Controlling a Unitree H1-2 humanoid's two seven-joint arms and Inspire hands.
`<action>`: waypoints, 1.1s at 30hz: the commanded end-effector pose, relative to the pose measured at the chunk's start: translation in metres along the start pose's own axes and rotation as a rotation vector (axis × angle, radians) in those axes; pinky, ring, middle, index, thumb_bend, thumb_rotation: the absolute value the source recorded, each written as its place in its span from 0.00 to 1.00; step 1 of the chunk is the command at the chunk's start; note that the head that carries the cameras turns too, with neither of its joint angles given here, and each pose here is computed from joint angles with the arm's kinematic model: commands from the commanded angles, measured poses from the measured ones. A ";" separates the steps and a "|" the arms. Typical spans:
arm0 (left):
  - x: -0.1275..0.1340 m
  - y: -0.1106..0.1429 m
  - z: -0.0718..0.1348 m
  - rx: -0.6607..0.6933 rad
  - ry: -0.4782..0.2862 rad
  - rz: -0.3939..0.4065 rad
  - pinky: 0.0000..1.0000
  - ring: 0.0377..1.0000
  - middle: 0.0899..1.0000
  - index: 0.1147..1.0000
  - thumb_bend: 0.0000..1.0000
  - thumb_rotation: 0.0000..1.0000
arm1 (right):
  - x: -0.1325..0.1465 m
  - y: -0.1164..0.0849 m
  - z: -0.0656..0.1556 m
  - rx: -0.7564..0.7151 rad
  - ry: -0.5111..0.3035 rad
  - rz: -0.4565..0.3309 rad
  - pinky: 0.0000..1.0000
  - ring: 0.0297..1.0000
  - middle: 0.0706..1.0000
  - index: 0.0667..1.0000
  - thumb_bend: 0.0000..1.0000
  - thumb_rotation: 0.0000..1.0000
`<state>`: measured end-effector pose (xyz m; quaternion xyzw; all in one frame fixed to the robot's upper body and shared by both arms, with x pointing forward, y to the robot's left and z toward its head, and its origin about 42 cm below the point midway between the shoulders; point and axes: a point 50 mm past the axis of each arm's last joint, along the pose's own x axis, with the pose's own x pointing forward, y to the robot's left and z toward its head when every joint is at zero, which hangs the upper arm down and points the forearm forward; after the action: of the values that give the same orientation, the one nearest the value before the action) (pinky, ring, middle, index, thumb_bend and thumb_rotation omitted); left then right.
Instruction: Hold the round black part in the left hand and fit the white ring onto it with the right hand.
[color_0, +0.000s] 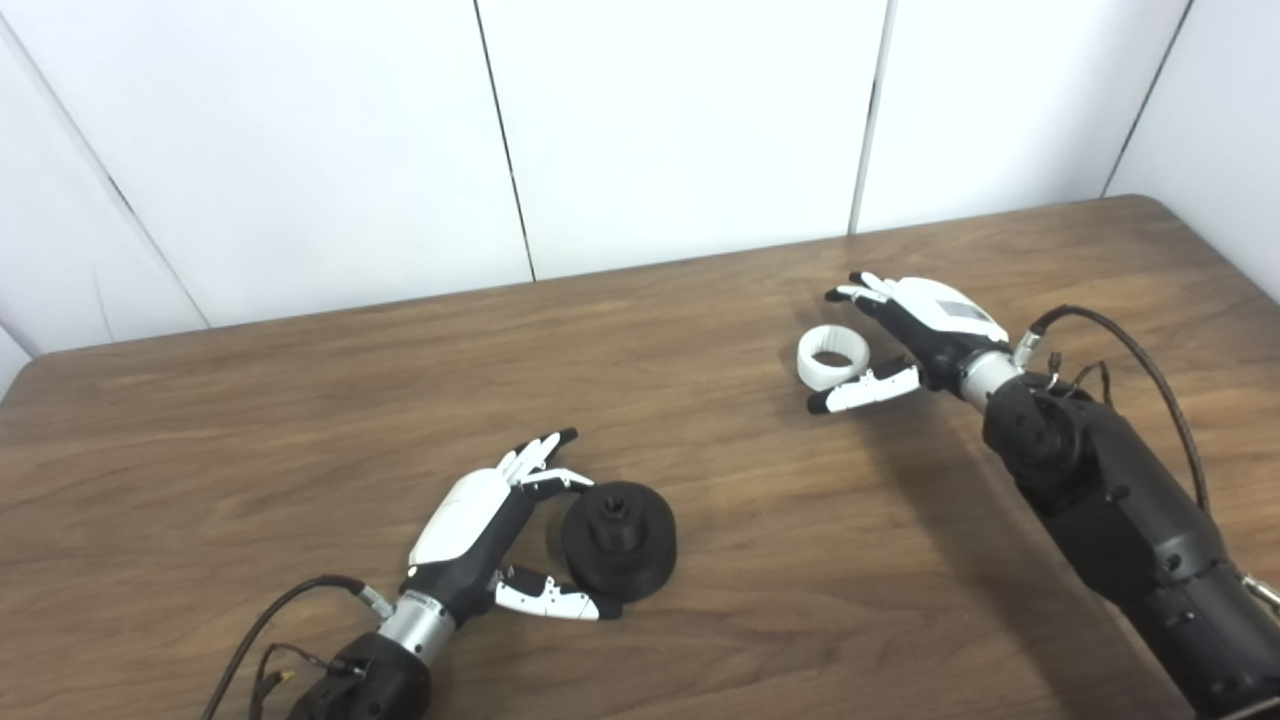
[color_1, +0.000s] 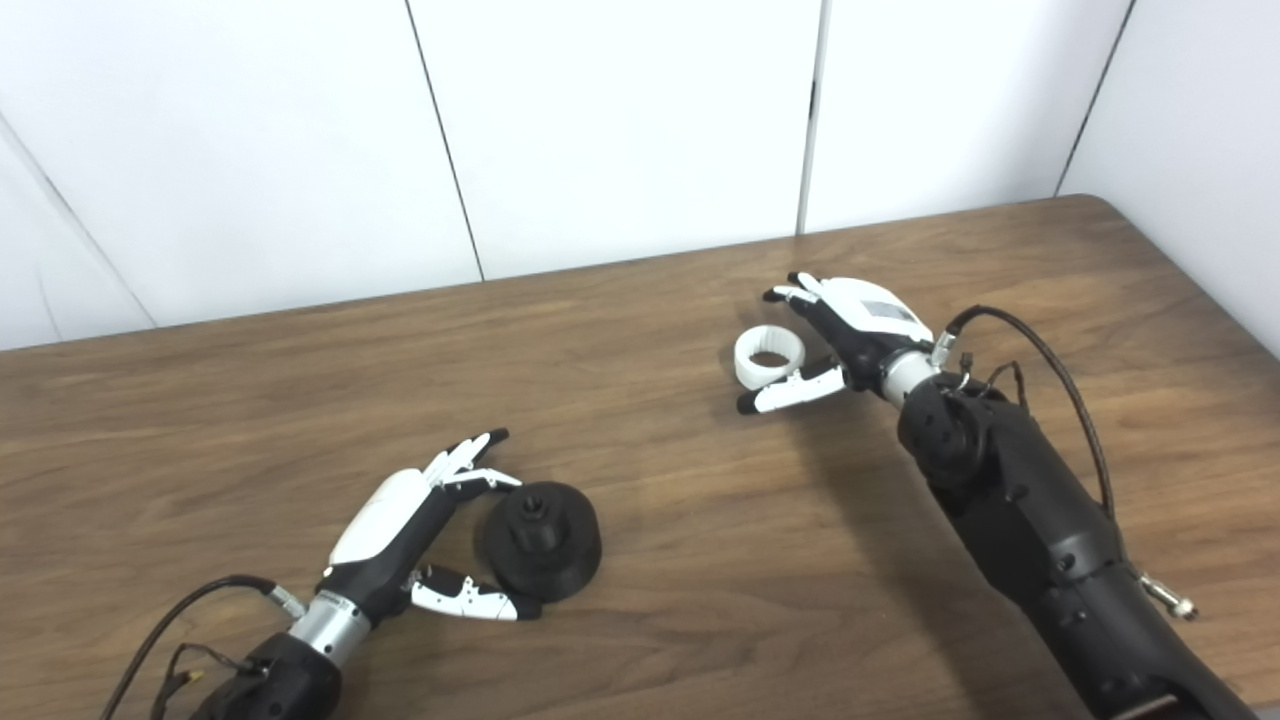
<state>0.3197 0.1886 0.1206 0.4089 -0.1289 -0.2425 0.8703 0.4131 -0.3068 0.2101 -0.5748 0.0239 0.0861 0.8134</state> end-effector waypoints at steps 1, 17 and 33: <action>0.002 0.014 0.001 0.037 -0.007 0.028 1.00 1.00 1.00 0.59 0.98 0.38 | 0.004 -0.025 0.007 -0.027 -0.021 -0.069 1.00 1.00 1.00 0.92 1.00 0.58; 0.001 0.012 0.001 0.033 -0.007 0.025 1.00 1.00 1.00 0.59 0.97 0.38 | 0.000 -0.010 0.003 -0.021 -0.019 -0.095 1.00 1.00 1.00 0.88 0.98 0.54; 0.001 0.010 0.003 0.025 -0.009 0.028 1.00 1.00 1.00 0.58 0.97 0.38 | -0.001 -0.001 -0.003 0.005 -0.028 -0.148 1.00 1.00 0.98 0.70 0.89 0.45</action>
<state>0.3190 0.1886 0.1207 0.4079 -0.1275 -0.2422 0.8710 0.4036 -0.3125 0.1874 -0.5723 0.0168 0.0508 0.8183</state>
